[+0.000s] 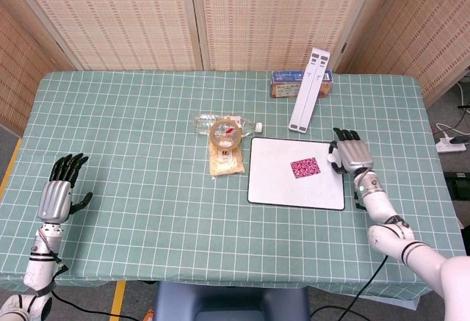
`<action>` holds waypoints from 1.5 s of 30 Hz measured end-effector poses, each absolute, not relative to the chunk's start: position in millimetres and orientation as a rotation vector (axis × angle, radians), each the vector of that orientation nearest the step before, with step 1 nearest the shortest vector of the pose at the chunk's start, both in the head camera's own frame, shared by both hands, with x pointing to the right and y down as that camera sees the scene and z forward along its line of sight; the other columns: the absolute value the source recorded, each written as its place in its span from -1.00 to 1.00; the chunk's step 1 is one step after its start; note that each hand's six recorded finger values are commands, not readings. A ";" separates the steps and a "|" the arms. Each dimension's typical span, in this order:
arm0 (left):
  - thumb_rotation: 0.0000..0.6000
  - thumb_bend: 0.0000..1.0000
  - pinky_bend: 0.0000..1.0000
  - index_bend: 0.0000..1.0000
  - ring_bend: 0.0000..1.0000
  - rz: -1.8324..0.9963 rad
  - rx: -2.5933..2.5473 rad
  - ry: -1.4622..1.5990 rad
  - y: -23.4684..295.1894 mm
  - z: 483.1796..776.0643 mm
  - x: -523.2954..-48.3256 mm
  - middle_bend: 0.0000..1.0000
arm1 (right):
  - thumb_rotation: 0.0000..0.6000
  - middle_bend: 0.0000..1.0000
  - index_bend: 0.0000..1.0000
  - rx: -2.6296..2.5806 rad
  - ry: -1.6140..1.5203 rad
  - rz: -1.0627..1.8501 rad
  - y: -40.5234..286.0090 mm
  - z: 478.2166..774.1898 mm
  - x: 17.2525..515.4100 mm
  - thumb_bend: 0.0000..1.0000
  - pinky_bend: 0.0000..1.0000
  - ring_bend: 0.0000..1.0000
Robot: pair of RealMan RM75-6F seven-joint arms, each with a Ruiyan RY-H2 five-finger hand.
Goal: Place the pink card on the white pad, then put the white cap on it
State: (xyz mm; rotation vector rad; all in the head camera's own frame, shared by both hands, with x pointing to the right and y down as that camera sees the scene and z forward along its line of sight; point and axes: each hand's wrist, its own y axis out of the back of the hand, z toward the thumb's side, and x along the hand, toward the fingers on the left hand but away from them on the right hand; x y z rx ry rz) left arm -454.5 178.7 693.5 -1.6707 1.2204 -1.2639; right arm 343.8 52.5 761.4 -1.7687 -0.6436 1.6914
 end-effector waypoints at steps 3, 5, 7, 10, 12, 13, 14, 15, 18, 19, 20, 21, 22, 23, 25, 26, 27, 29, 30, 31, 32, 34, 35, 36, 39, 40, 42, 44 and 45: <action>1.00 -0.53 -1.00 -0.74 -1.00 -1.258 -1.670 1.224 178.3 692.4 -454.4 -0.86 | 1.00 -1.00 -0.02 -1.775 -0.618 1.657 54.5 760.1 326.4 -0.19 -1.00 -1.00; 1.00 -0.53 -1.00 -0.74 -1.00 -1.257 -1.671 1.227 178.5 692.3 -454.7 -0.86 | 1.00 -1.00 -0.02 -1.777 -0.606 1.647 55.6 760.3 318.6 -0.19 -1.00 -1.00; 1.00 -0.53 -1.00 -0.74 -1.00 -1.254 -1.671 1.229 178.1 691.6 -454.7 -0.86 | 1.00 -1.00 -0.02 -1.782 -0.596 1.643 57.1 761.5 311.3 -0.19 -1.00 -1.00; 1.00 -0.53 -1.00 -0.74 -1.00 -1.250 -1.671 1.229 178.1 691.1 -454.4 -0.86 | 1.00 -1.00 -0.02 -1.793 -0.582 1.644 60.0 764.1 302.9 -0.19 -1.00 -1.00; 1.00 -0.53 -1.00 -0.74 -1.00 -1.249 -1.670 1.229 177.9 690.9 -454.1 -0.86 | 1.00 -1.00 -0.02 -1.800 -0.570 1.644 62.3 766.3 298.2 -0.19 -1.00 -1.00; 1.00 -0.53 -1.00 -0.74 -1.00 -1.249 -1.670 1.230 177.9 690.9 -454.2 -0.86 | 1.00 -1.00 -0.02 -1.802 -0.566 1.645 63.2 767.2 296.5 -0.19 -1.00 -1.00; 1.00 -0.53 -1.00 -0.74 -1.00 -1.250 -1.669 1.231 177.8 690.9 -454.4 -0.86 | 1.00 -1.00 -0.02 -1.804 -0.562 1.645 64.1 768.2 295.0 -0.19 -1.00 -1.00; 1.00 -0.53 -1.00 -0.74 -1.00 -1.250 -1.669 1.231 177.7 691.0 -454.5 -0.86 | 1.00 -1.00 -0.02 -1.806 -0.558 1.646 65.2 769.3 293.3 -0.19 -1.00 -1.00; 1.00 -0.53 -1.00 -0.74 -1.00 -1.251 -1.668 1.233 177.6 690.9 -455.0 -0.86 | 1.00 -1.00 -0.02 -1.810 -0.551 1.646 66.4 770.8 289.9 -0.19 -1.00 -1.00; 1.00 -0.53 -1.00 -0.74 -1.00 -1.250 -1.668 1.233 177.5 690.8 -454.9 -0.86 | 1.00 -1.00 -0.02 -1.810 -0.549 1.645 66.5 771.0 288.9 -0.19 -1.00 -1.00; 1.00 -0.53 -1.00 -0.74 -1.00 -1.250 -1.668 1.235 177.4 690.7 -454.9 -0.86 | 1.00 -1.00 -0.02 -1.811 -0.548 1.644 66.6 771.2 288.1 -0.19 -1.00 -1.00; 1.00 -0.53 -1.00 -0.74 -1.00 -1.249 -1.668 1.236 177.3 690.7 -455.0 -0.86 | 1.00 -1.00 -0.03 -1.812 -0.547 1.644 66.8 771.5 287.3 -0.19 -1.00 -1.00; 1.00 -0.53 -1.00 -0.74 -1.00 -1.249 -1.668 1.237 177.3 690.6 -455.1 -0.86 | 1.00 -1.00 -0.05 -1.813 -0.546 1.644 67.0 771.6 287.0 -0.19 -1.00 -1.00; 1.00 -0.53 -1.00 -0.74 -1.00 -1.249 -1.669 1.238 177.3 690.5 -455.3 -0.86 | 1.00 -1.00 -0.07 -1.814 -0.544 1.645 67.2 771.9 286.8 -0.19 -1.00 -1.00; 1.00 -0.53 -1.00 -0.74 -1.00 -1.249 -1.669 1.241 177.1 690.4 -455.6 -0.86 | 1.00 -1.00 -0.13 -1.814 -0.541 1.649 67.4 772.2 287.2 -0.19 -1.00 -1.00; 1.00 -0.53 -1.00 -0.74 -1.00 -1.249 -1.669 1.241 177.0 690.4 -455.6 -0.86 | 1.00 -1.00 -0.17 -1.814 -0.540 1.650 67.4 772.3 287.5 -0.24 -1.00 -1.00; 1.00 -0.53 -1.00 -0.74 -1.00 -1.249 -1.670 1.241 177.0 690.6 -455.6 -0.86 | 1.00 -1.00 -0.20 -1.813 -0.539 1.653 67.3 772.4 287.9 -0.29 -1.00 -1.00; 1.00 -0.53 -1.00 -0.74 -1.00 -1.249 -1.671 1.241 176.8 690.8 -455.4 -0.86 | 1.00 -1.00 -0.28 -1.812 -0.539 1.657 67.1 772.5 288.3 -0.50 -1.00 -1.00; 1.00 -0.53 -1.00 -0.74 -1.00 -1.249 -1.670 1.241 176.7 690.8 -455.5 -0.85 | 1.00 -1.00 -0.32 -1.812 -0.537 1.659 66.9 772.6 288.4 -0.58 -1.00 -1.00; 1.00 -0.53 -1.00 -0.74 -1.00 -1.250 -1.670 1.241 176.7 690.8 -455.6 -0.86 | 1.00 -1.00 -0.35 -1.811 -0.535 1.659 66.6 772.5 288.4 -0.64 -1.00 -1.00; 1.00 -0.53 -1.00 -0.74 -1.00 -1.250 -1.670 1.243 176.6 690.8 -455.7 -0.86 | 1.00 -1.00 -0.38 -1.811 -0.535 1.660 66.7 772.5 288.5 -0.69 -1.00 -1.00; 1.00 -0.53 -1.00 -0.74 -1.00 -1.250 -1.670 1.244 176.5 690.8 -456.0 -0.86 | 1.00 -1.00 -0.39 -1.811 -0.537 1.660 66.6 772.0 288.5 -0.72 -1.00 -1.00; 1.00 -0.53 -1.00 -0.74 -1.00 -1.251 -1.671 1.244 176.6 690.9 -455.9 -0.86 | 1.00 -1.00 -0.39 -1.810 -0.538 1.659 66.5 771.8 288.6 -0.73 -1.00 -1.00; 1.00 -0.53 -1.00 -0.74 -1.00 -1.250 -1.671 1.244 176.6 690.9 -455.8 -0.86 | 1.00 -1.00 -0.40 -1.809 -0.540 1.658 66.3 771.2 288.9 -0.74 -1.00 -1.00; 1.00 -0.53 -1.00 -0.74 -1.00 -1.249 -1.669 1.245 176.5 690.5 -456.1 -0.86 | 1.00 -1.00 -0.39 -1.803 -0.550 1.653 64.9 767.9 290.5 -0.74 -1.00 -1.00; 1.00 -0.53 -1.00 -0.74 -1.00 -1.249 -1.669 1.245 176.5 690.5 -456.4 -0.86 | 1.00 -1.00 -0.39 -1.799 -0.556 1.650 63.9 765.9 291.6 -0.74 -1.00 -1.00; 1.00 -0.53 -1.00 -0.74 -1.00 -1.250 -1.669 1.246 176.4 690.4 -457.0 -0.86 | 1.00 -1.00 -0.38 -1.783 -0.580 1.642 60.6 758.9 296.5 -0.74 -1.00 -1.00; 1.00 -0.53 -1.00 -0.74 -1.00 -1.250 -1.670 1.246 176.4 690.5 -457.2 -0.86 | 1.00 -1.00 -0.37 -1.758 -0.609 1.638 57.2 750.6 305.2 -0.74 -1.00 -1.00; 1.00 -0.53 -1.00 -0.74 -1.00 -1.250 -1.670 1.246 176.4 690.6 -457.3 -0.86 | 1.00 -1.00 -0.37 -1.735 -0.633 1.638 55.3 744.4 313.5 -0.74 -1.00 -1.00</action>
